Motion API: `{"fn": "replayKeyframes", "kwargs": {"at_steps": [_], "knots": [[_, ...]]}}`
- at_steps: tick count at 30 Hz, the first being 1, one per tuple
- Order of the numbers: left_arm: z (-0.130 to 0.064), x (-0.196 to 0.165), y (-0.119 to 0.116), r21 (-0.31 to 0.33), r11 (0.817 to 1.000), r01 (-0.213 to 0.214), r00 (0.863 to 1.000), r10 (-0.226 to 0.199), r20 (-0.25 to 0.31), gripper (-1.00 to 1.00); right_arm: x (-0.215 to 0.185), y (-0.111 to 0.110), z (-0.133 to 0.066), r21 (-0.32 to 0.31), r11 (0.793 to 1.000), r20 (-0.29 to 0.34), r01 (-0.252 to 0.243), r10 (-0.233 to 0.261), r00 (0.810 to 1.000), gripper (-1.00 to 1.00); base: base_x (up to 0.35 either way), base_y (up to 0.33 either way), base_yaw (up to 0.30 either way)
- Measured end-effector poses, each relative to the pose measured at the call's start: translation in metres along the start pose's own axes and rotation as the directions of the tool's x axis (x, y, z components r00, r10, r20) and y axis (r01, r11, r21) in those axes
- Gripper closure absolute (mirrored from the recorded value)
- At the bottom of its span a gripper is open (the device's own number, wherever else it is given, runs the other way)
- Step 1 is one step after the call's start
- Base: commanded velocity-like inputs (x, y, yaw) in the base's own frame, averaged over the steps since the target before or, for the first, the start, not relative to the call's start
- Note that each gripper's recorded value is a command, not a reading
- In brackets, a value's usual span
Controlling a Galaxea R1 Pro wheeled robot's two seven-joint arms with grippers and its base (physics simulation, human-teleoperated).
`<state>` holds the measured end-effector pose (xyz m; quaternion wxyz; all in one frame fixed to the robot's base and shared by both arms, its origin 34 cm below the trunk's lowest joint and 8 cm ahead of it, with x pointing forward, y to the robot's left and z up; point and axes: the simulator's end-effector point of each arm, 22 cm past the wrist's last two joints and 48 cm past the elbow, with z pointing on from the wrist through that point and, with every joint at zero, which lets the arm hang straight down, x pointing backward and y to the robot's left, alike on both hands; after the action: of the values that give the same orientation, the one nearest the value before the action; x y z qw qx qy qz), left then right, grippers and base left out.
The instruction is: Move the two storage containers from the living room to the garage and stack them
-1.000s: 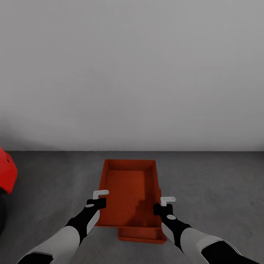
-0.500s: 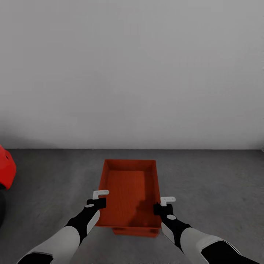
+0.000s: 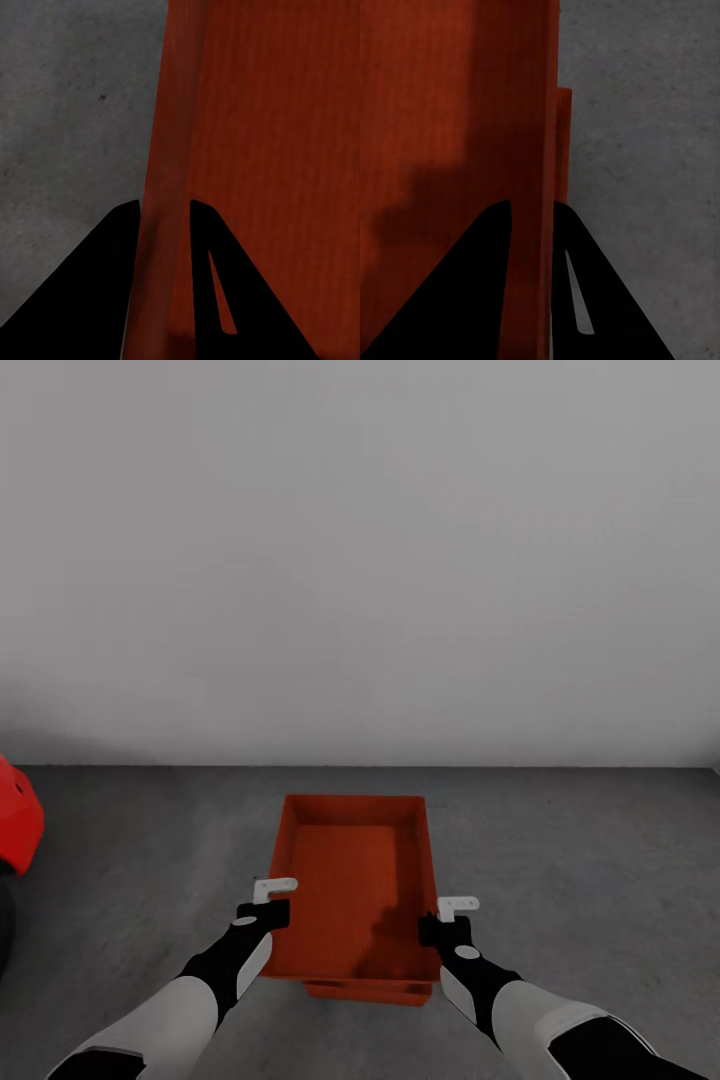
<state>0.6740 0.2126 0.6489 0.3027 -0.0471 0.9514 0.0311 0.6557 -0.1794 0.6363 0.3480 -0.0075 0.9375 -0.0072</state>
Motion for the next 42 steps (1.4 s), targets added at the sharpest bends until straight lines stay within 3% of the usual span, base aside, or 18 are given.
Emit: {"fn": "replayKeyframes", "kwargs": {"at_steps": [20, 42], "knots": [[0.001, 0.001, 0.006, 0.005, 1.0, 0.001, 1.0, -0.001, -0.002, 1.0, 0.0, 0.006, -0.001, 0.005, 1.0, -0.001, 0.001, -0.001, 1.0, 1.0, 0.0, 0.0, -0.001], [0.002, 0.001, 0.011, 0.01, 1.0, 0.003, 1.0, -0.003, -0.003, 1.0, 0.0, 0.011, -0.002, 0.009, 1.0, -0.002, 0.003, -0.003, 1.0, 1.0, 0.0, 0.0, -0.086]]}}
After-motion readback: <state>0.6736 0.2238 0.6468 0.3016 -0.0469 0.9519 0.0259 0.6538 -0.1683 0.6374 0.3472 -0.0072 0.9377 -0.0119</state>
